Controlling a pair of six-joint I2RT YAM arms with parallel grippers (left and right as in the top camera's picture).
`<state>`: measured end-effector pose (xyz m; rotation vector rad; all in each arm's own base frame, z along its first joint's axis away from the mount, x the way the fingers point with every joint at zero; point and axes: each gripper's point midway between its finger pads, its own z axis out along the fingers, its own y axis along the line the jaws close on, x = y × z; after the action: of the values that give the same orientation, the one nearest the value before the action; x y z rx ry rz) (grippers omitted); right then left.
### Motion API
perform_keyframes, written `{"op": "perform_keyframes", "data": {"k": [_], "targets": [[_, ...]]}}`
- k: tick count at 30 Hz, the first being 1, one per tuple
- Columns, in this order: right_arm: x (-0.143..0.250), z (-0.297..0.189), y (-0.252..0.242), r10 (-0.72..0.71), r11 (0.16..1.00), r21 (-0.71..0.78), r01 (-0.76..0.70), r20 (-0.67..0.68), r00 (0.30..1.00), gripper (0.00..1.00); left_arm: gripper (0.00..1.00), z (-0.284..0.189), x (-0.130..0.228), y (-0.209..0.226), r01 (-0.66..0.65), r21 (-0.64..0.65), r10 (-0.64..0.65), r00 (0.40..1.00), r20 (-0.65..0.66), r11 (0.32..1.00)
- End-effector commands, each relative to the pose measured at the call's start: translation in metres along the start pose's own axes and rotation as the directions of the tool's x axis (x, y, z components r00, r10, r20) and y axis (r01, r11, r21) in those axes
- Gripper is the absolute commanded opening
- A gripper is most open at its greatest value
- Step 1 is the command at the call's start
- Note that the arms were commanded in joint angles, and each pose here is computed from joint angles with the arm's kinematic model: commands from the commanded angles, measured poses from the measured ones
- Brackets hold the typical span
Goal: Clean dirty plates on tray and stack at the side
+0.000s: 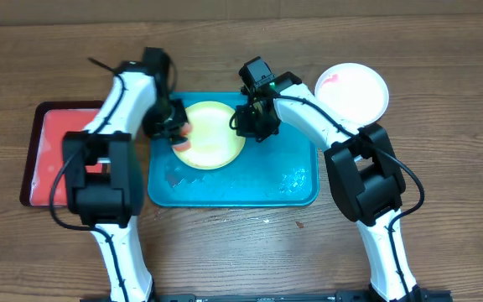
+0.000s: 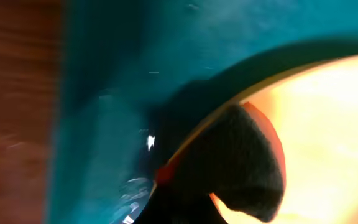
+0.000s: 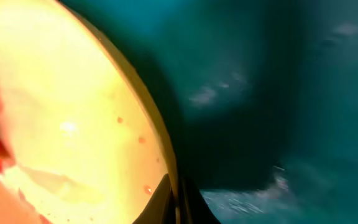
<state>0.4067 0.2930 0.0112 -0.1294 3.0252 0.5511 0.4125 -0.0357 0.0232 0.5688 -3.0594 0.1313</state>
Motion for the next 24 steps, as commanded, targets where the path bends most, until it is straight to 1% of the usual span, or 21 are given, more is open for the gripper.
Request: {"op": "perform_keyframes", "data": {"k": [1, 4, 7, 10, 12, 14, 16, 18, 21, 24], "targets": [[0.000, 0.002, -0.013, 0.001, 0.998, 0.055, -0.001, -0.002, 1.000, 0.04, 0.04, -0.052, -0.037, 0.045, 0.127, -0.080, -0.111, 0.978, 0.177, 0.989], [-0.005, -0.005, -0.007, -0.006, 0.999, 0.049, 0.005, 0.010, 1.000, 0.04, 0.04, -0.084, -0.043, 0.050, 0.179, 0.019, -0.178, 0.958, 0.226, 0.984], [-0.012, -0.016, 0.002, -0.019, 0.999, 0.039, 0.017, 0.029, 0.999, 0.04, 0.04, -0.117, -0.047, 0.052, 0.192, 0.146, -0.225, 0.938, 0.262, 0.970], [-0.022, -0.033, 0.010, -0.046, 0.998, 0.051, 0.042, 0.077, 0.996, 0.04, 0.04, -0.142, -0.047, 0.064, 0.216, 0.226, -0.276, 0.919, 0.280, 0.950], [-0.028, -0.046, 0.016, -0.098, 0.993, 0.077, 0.090, 0.110, 0.989, 0.04, 0.04, -0.149, -0.046, 0.077, 0.244, 0.240, -0.307, 0.910, 0.280, 0.940], [-0.034, -0.064, 0.020, -0.167, 0.978, 0.152, 0.143, 0.160, 0.973, 0.04, 0.04, -0.150, -0.043, 0.097, 0.292, 0.233, -0.349, 0.900, 0.263, 0.928], [-0.039, -0.085, 0.020, -0.227, 0.948, 0.273, 0.164, 0.218, 0.949, 0.04, 0.04, -0.147, -0.041, 0.114, 0.331, 0.223, -0.381, 0.892, 0.243, 0.917], [-0.043, -0.111, 0.020, -0.286, 0.896, 0.418, 0.148, 0.288, 0.914, 0.04, 0.04, -0.143, -0.039, 0.131, 0.372, 0.218, -0.418, 0.879, 0.228, 0.902], [-0.043, -0.148, 0.034, -0.382, 0.813, 0.571, 0.117, 0.371, 0.846, 0.04, 0.04, -0.140, -0.037, 0.157, 0.430, 0.216, -0.473, 0.854, 0.218, 0.877], [-0.037, -0.175, 0.052, -0.505, 0.708, 0.697, 0.108, 0.395, 0.767, 0.04, 0.04, -0.141, -0.037, 0.177, 0.471, 0.219, -0.513, 0.830, 0.219, 0.855]]}}
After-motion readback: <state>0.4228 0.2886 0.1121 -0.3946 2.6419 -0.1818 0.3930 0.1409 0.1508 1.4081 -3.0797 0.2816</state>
